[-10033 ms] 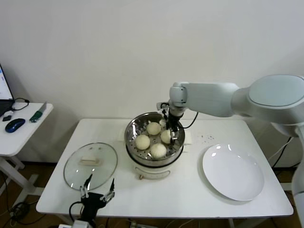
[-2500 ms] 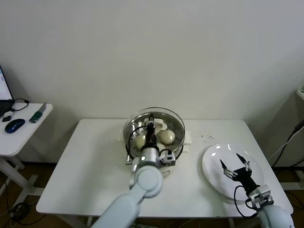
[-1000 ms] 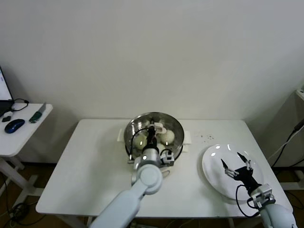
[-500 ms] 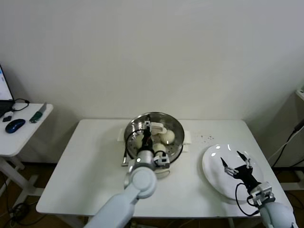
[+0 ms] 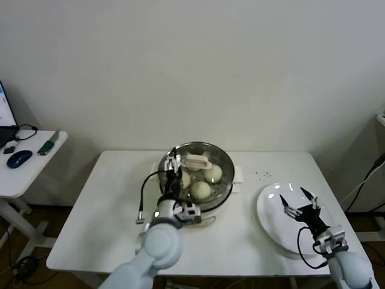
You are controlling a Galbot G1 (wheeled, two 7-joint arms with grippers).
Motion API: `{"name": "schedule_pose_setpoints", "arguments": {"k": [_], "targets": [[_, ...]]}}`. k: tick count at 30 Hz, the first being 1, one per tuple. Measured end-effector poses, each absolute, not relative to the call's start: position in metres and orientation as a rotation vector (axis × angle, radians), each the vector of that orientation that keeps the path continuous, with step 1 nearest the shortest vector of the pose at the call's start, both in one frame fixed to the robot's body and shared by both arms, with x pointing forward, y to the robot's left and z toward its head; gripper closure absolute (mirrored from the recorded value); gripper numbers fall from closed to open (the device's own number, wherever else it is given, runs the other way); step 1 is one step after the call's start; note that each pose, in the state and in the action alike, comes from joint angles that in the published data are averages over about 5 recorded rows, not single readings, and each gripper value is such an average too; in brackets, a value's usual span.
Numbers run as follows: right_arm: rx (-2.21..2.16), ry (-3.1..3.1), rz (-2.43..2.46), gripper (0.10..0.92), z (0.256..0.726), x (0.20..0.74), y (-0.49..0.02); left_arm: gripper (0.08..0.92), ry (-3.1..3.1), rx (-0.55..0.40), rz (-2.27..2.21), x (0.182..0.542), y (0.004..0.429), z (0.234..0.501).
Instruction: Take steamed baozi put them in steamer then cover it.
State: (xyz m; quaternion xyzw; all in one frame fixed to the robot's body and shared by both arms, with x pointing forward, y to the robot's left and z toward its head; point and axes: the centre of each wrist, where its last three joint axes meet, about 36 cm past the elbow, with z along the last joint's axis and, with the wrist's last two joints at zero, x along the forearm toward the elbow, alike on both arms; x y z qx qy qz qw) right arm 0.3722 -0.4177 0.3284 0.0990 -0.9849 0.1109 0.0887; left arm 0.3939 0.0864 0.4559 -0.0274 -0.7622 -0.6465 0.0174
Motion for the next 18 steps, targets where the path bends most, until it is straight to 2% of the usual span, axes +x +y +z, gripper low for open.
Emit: {"name": "schedule_pose_setpoints", "arguments": {"k": [11, 18], "targets": [[0.297, -2.938, 0.298, 0.2, 0.33, 0.372, -0.412, 0.177, -2.592, -0.011, -1.72, 0.367, 0.133, 0.48], [0.294, -2.951, 0.281, 0.2, 0.33, 0.369, -0.409, 0.177, -2.667, 0.055, -1.32, 0.358, 0.173, 0.475]]}}
